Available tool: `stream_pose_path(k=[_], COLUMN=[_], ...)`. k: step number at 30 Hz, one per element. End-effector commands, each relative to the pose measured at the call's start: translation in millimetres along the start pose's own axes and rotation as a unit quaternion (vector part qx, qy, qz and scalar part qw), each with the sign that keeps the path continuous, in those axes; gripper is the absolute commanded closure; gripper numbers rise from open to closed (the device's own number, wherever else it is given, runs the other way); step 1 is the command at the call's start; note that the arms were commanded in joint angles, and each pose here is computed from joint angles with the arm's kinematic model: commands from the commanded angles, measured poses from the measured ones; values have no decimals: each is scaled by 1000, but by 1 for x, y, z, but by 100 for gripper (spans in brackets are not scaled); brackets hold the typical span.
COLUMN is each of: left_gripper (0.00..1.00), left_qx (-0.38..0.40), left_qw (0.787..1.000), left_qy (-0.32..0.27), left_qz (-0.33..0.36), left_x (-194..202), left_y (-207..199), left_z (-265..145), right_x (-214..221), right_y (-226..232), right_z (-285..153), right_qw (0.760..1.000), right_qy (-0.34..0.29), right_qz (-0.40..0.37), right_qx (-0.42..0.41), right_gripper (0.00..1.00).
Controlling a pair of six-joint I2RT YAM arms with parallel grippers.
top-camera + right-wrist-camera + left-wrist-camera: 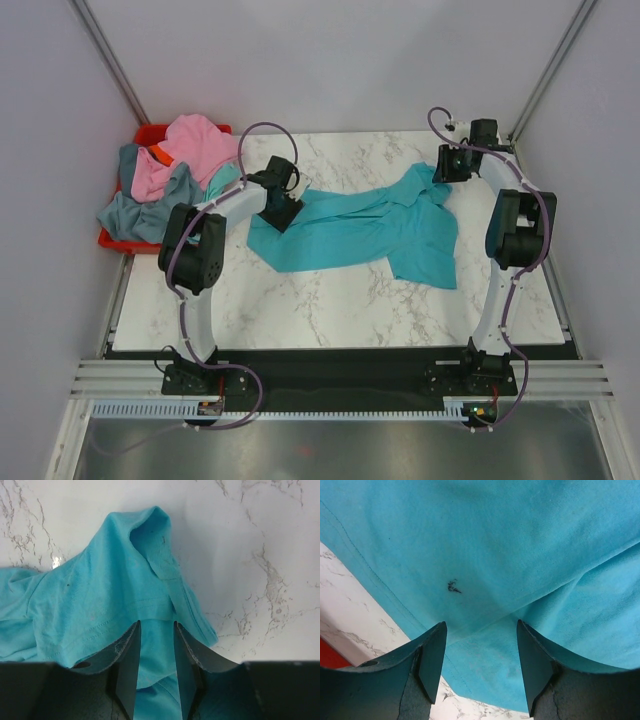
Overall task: Fold and stack the t-shirts
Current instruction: Flatten the tshirt out
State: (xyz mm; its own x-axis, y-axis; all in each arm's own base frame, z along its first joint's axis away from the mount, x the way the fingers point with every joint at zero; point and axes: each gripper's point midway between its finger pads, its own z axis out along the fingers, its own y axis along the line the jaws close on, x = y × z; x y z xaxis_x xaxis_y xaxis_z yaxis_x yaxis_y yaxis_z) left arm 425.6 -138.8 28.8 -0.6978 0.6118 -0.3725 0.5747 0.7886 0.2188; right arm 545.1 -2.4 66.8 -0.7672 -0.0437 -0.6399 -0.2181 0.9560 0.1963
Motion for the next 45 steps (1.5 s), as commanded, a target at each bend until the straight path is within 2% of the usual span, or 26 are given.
stream_pose_path(k=[1, 7, 15, 26, 27, 30, 31, 33, 35, 37, 40, 45], left_gripper=[34, 34, 34, 34, 34, 34, 34, 34, 34, 34, 34, 34], left_qx=[-6, -6, -11, -18, -20, -18, -18, -18, -18, -18, -20, -58], left_qw=[1000, 1000, 1000, 1000, 1000, 1000, 1000, 1000, 1000, 1000, 999, 998], left_qy=[-17, -15, 1, 3, 2, 1, 0, -1, -1, -2, -2, -4], left_qz=[2, 3, 13, 22, 23, 25, 26, 25, 25, 25, 26, 32], left_x=[-17, -14, 1, 2, 1, 0, -1, -3, -3, -3, -3, 0], left_y=[2, 2, -2, -4, -4, -5, -7, -6, -6, -6, -6, 9], left_z=[-3, -5, -6, -7, -7, -6, -6, -6, -5, -5, -6, -8], right_x=[-12, -6, -21, -21, -19, -19, -19, -20, -20, -22, -33, -84], right_y=[5, 0, -8, -9, -7, -6, -6, -6, -6, -6, -2, 15], right_z=[-15, -3, 12, 17, 17, 15, 15, 13, 12, 11, 1, -55], right_qw=[1000, 1000, 1000, 1000, 1000, 1000, 1000, 1000, 1000, 1000, 999, 995], right_qy=[-19, -10, -22, -21, -20, -21, -21, -22, -22, -24, -37, -99], right_qz=[-3, -3, -5, -2, -2, -1, -1, 0, 0, -1, -6, -31], right_qx=[-5, -2, 0, -3, -3, -5, -4, -4, -3, -4, -5, -5], right_gripper=[59, 59, 59, 60, 61, 76, 85, 92, 92, 99, 100, 100])
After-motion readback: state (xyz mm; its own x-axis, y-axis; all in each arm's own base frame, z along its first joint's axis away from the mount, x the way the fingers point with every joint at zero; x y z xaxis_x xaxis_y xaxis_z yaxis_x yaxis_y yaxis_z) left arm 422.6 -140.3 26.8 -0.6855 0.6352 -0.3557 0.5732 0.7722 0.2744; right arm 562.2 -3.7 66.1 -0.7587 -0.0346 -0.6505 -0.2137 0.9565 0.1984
